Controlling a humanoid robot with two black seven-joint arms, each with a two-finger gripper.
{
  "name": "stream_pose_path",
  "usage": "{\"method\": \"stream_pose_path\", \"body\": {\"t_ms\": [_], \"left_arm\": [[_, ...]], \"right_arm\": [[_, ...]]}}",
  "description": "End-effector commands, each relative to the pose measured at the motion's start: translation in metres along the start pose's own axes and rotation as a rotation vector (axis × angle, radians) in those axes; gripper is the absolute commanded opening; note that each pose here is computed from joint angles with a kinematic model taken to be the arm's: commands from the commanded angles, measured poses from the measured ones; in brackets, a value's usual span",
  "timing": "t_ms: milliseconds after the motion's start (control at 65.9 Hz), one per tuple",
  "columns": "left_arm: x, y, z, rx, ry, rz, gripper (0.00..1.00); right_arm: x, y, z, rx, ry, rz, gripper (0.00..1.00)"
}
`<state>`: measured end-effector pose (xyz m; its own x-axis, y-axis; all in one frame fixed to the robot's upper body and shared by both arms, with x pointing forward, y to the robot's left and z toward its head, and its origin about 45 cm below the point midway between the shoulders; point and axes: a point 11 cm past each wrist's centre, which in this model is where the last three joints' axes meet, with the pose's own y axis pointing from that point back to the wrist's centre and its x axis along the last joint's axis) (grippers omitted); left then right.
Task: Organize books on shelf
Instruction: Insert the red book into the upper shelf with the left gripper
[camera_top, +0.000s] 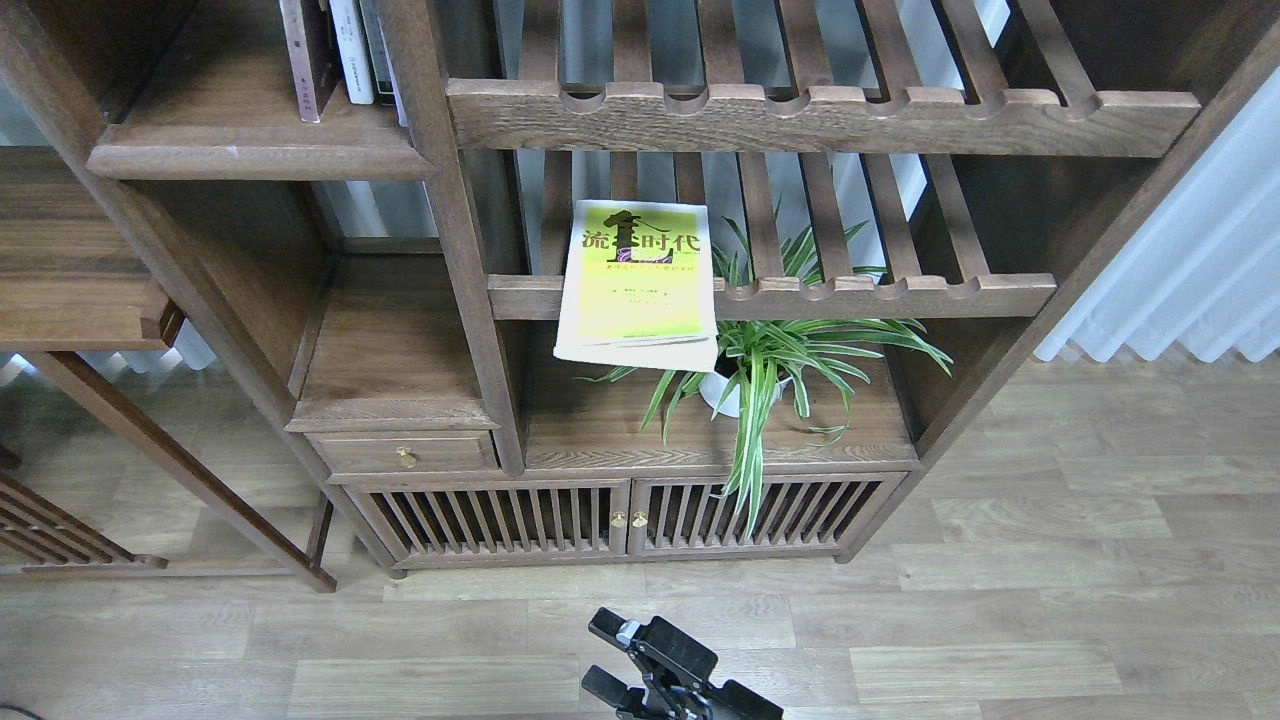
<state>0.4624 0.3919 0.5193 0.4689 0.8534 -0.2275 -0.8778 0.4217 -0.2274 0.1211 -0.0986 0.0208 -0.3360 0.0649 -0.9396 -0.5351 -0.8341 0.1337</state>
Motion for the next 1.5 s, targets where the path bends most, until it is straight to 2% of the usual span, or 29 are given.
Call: {"method": "stream_pose_path", "body": {"t_ms": [0, 212, 364, 622, 1017, 1336, 1487], "left_arm": [[-0.001, -0.005, 0.001, 0.005, -0.011, 0.004, 0.06], [0.001, -0.014, 0.007, 0.006, -0.015, 0.026, 0.06], [-0.009, -0.038, -0.015, 0.075, -0.038, 0.029, 0.06], [-0.030, -0.063, -0.027, 0.163, -0.143, 0.013, 0.07], [-0.034, -0.071, -0.055, 0.298, -0.269, 0.029, 0.08], [-0.035, -0.073, -0.034, -0.012, -0.315, -0.003, 0.07], [-0.033, -0.070, -0.035, -0.079, -0.331, -0.010, 0.08]], "right_arm": [[-0.001, -0.001, 0.001, -0.006, 0.002, -0.001, 0.99], [0.000, -0.001, 0.002, -0.008, 0.002, 0.000, 0.99], [-0.001, -0.002, 0.001, -0.010, 0.005, -0.003, 0.99], [-0.005, -0.004, 0.002, -0.014, 0.008, -0.013, 0.99], [-0.006, -0.003, 0.001, -0.009, 0.006, -0.017, 0.99], [-0.006, -0.005, 0.002, -0.017, 0.010, -0.018, 0.99], [-0.007, -0.005, 0.000, -0.013, 0.011, -0.019, 0.99]]}}
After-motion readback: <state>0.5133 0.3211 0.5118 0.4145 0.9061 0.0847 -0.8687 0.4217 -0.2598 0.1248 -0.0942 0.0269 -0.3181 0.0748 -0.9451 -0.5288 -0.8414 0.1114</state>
